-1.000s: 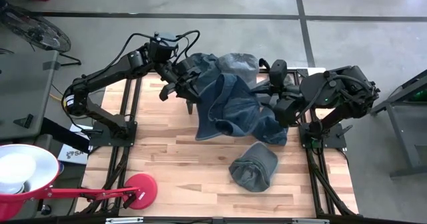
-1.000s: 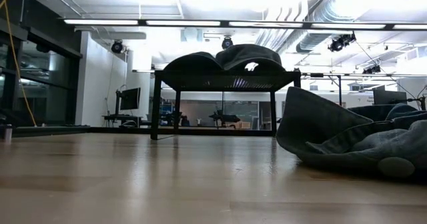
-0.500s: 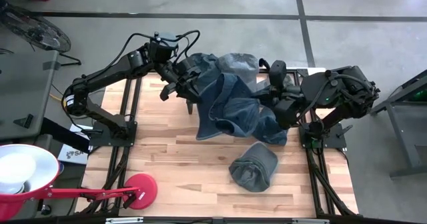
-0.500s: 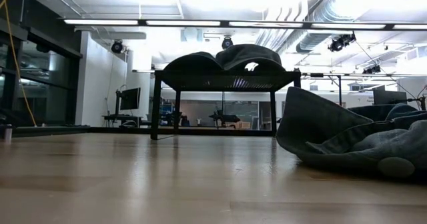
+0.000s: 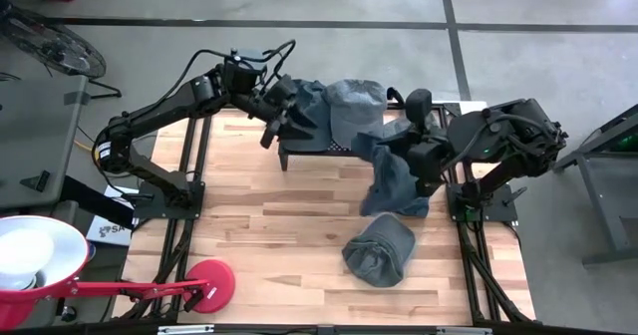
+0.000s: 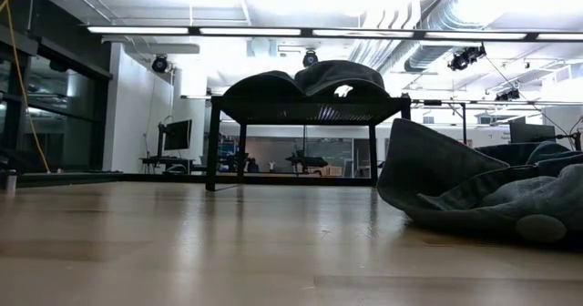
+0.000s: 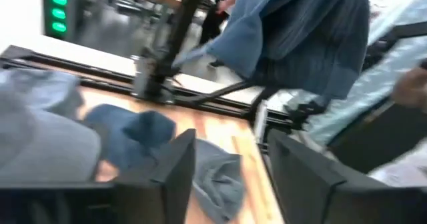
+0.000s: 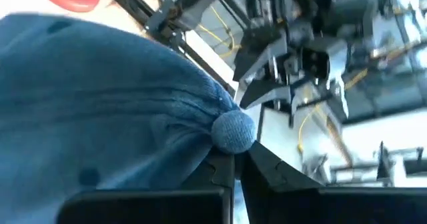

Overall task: Pick & Place hat
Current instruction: Stack the left blue cap on top of the blue cap on the shelf

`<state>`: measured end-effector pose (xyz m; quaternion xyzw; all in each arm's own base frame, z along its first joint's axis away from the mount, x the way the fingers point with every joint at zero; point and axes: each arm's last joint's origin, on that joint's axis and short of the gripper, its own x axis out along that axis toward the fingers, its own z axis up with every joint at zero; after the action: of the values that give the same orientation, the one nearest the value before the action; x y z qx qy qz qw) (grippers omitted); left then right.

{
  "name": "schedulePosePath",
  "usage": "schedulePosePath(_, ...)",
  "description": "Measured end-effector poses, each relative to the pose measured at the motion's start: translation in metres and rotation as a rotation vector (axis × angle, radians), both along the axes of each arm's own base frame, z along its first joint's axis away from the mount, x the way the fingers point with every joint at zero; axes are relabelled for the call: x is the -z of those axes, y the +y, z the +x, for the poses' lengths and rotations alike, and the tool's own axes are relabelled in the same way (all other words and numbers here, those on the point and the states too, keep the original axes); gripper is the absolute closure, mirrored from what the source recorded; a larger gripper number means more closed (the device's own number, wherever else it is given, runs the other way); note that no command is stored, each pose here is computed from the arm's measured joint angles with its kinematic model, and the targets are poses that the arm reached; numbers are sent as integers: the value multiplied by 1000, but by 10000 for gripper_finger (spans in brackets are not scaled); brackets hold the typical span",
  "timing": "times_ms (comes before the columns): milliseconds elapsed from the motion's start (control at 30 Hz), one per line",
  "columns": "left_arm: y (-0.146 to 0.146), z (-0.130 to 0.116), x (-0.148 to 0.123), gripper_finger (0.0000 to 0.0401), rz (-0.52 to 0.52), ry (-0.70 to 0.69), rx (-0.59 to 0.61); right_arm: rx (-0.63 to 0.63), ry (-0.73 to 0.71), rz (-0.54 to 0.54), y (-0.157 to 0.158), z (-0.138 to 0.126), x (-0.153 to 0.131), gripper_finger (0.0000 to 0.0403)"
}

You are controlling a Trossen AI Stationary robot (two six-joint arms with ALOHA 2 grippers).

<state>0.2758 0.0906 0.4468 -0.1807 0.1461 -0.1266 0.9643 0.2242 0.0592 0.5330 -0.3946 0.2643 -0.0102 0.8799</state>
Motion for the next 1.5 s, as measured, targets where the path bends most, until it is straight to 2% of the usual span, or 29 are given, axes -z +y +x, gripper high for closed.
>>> schedulePosePath(167, -1, -4, -6, 173, 23, -31, -48, 96, 6, 109, -2, -2, 4, 401)
schedulePosePath(400, -21, 4, -22, 170, 52, -156, -109, 301, 9, 299, -21, -3, 10, 402)
schedulePosePath(567, -38, 8, -28, 170, 147, -182, -250, 414, 15, 521, -37, -2, 14, 402)
schedulePosePath(700, -49, 11, -28, 169, 200, -183, -325, 367, 75, 653, -40, -2, 16, 402)
schedulePosePath(933, -72, 29, -25, 169, 205, -240, -252, 242, 143, 811, -34, -1, 15, 402)
schedulePosePath(1100, -91, 38, -26, 169, 197, -295, -221, 347, 182, 853, -35, -5, 20, 403)
schedulePosePath(1200, -101, 41, -25, 169, 194, -304, -220, 354, 199, 904, -35, -6, 20, 403)
schedulePosePath(1367, -115, 40, -27, 169, 198, -315, -251, 237, 295, 1018, -29, -7, 20, 403)
schedulePosePath(1500, -126, 39, -27, 169, 222, -316, -270, 147, 316, 1060, -25, -5, 18, 403)
